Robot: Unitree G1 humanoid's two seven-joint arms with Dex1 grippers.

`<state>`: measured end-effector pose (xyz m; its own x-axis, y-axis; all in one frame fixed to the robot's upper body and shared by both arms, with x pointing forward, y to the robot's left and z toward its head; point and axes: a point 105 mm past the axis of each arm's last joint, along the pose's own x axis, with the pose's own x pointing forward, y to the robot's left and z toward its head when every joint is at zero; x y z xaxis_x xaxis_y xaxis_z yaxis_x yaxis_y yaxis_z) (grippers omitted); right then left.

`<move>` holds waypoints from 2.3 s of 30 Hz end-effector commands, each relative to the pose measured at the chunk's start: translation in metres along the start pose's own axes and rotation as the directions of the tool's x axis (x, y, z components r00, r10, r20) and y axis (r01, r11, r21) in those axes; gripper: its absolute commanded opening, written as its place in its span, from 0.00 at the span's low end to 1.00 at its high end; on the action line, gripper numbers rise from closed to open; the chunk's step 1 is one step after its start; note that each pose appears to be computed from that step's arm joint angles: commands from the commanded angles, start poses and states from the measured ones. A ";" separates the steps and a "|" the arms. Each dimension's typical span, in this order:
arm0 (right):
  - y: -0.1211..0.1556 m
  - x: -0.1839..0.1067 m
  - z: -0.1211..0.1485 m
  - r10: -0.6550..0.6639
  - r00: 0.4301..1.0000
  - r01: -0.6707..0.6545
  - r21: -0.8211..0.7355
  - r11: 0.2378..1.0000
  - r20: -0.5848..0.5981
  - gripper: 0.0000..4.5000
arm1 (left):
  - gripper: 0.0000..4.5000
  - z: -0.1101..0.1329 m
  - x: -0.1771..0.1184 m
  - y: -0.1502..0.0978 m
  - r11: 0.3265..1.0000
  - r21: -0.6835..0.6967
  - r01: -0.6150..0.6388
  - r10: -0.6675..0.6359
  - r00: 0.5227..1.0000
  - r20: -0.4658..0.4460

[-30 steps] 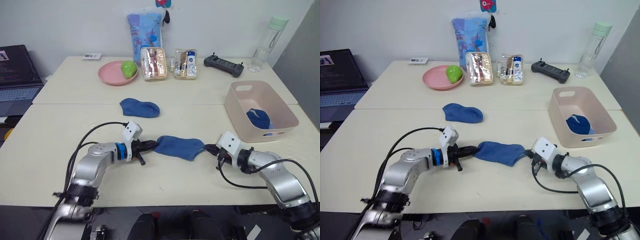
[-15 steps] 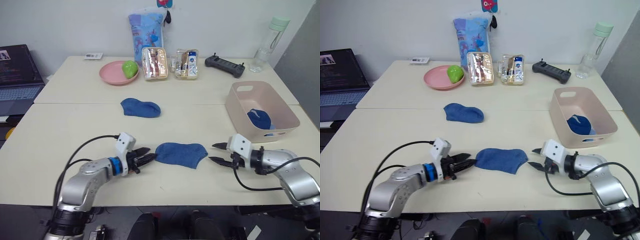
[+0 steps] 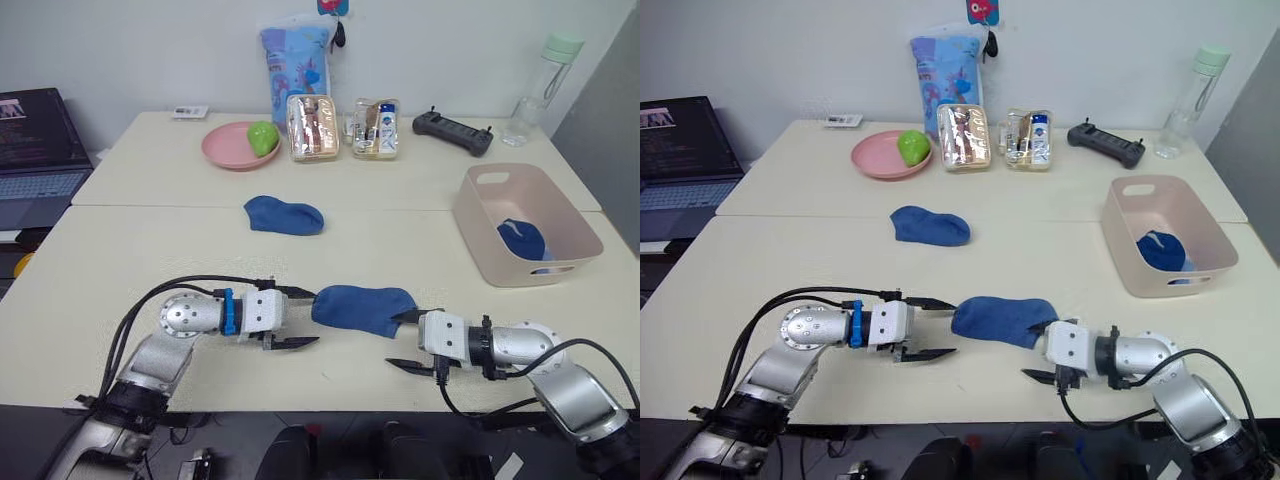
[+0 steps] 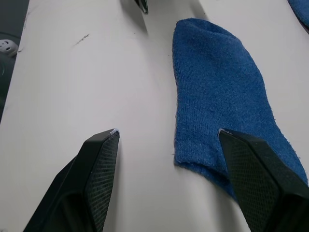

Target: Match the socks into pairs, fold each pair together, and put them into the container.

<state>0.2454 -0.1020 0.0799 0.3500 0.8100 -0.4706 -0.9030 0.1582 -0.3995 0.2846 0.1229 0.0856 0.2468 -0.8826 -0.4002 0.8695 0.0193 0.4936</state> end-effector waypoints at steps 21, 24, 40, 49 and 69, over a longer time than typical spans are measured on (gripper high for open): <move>-0.026 0.000 0.017 -0.028 0.999 0.029 -0.045 0.999 0.035 0.00 | 0.00 -0.002 0.023 0.007 0.998 -0.061 0.006 -0.002 0.998 0.059; -0.027 -0.007 0.032 0.018 0.998 -0.017 -0.030 0.999 0.055 0.00 | 0.00 0.020 0.014 0.007 0.993 -0.103 0.058 -0.045 0.991 0.128; 0.033 -0.025 0.052 0.316 0.940 -0.338 0.453 0.825 0.127 0.00 | 0.00 0.046 -0.009 -0.051 0.683 -0.642 0.347 -0.297 0.936 0.189; -0.017 -0.015 0.010 0.187 0.981 -0.163 0.304 0.939 -0.050 0.00 | 0.00 0.025 0.008 -0.024 0.679 -0.694 0.240 -0.211 0.969 0.129; -0.111 -0.021 0.003 -0.226 0.974 0.224 0.116 0.968 0.006 0.32 | 0.80 -0.002 -0.003 0.062 0.720 -0.689 -0.079 0.164 0.985 0.059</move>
<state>0.3333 -0.1311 0.1111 0.4849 0.7462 -0.4561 -0.8658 0.3359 -0.3710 0.3362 0.1205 0.1026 0.3312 -0.8898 -0.3140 0.9025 0.3958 -0.1698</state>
